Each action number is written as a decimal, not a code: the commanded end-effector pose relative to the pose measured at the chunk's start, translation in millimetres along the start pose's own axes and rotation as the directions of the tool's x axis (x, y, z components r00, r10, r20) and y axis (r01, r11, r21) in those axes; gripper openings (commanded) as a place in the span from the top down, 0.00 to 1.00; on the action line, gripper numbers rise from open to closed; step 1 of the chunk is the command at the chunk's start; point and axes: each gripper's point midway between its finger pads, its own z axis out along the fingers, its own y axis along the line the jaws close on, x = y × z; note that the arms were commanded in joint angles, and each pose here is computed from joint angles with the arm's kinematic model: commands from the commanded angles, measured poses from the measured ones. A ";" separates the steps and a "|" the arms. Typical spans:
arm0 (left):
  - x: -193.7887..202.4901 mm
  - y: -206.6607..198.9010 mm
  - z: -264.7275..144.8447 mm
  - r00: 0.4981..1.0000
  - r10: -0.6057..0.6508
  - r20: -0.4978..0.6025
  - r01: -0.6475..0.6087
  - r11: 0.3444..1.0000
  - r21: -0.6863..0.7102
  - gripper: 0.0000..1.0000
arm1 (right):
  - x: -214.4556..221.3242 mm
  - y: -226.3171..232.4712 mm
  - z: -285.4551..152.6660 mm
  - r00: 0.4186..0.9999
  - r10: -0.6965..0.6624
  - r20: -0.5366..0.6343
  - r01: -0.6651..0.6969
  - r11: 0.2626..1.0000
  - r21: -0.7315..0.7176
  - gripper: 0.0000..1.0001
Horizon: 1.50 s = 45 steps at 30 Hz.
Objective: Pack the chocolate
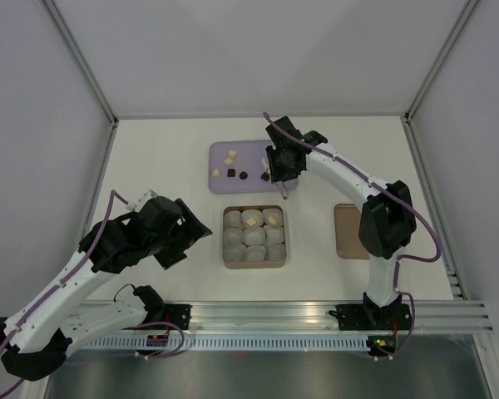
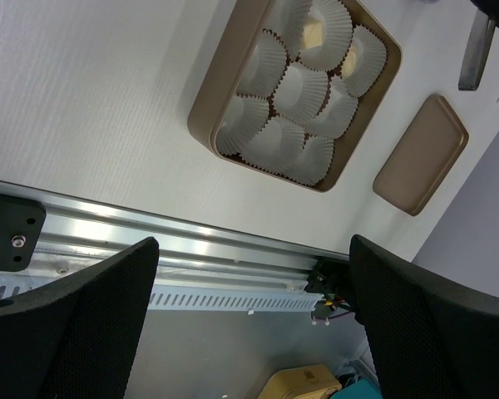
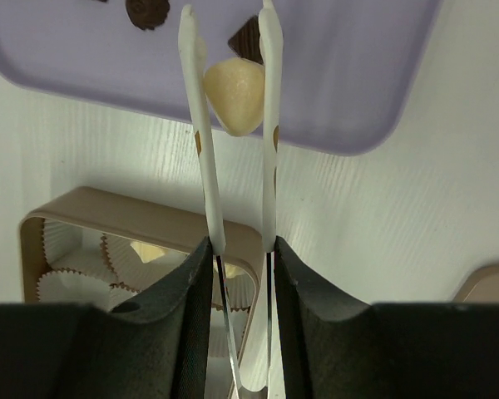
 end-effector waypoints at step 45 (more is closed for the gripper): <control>9.1 -4.9 7.2 0.999 -0.014 -0.047 0.014 1.000 -0.005 0.00 | 115.4 86.6 -59.6 0.992 -0.128 -0.023 0.122 0.976 -0.180 0.72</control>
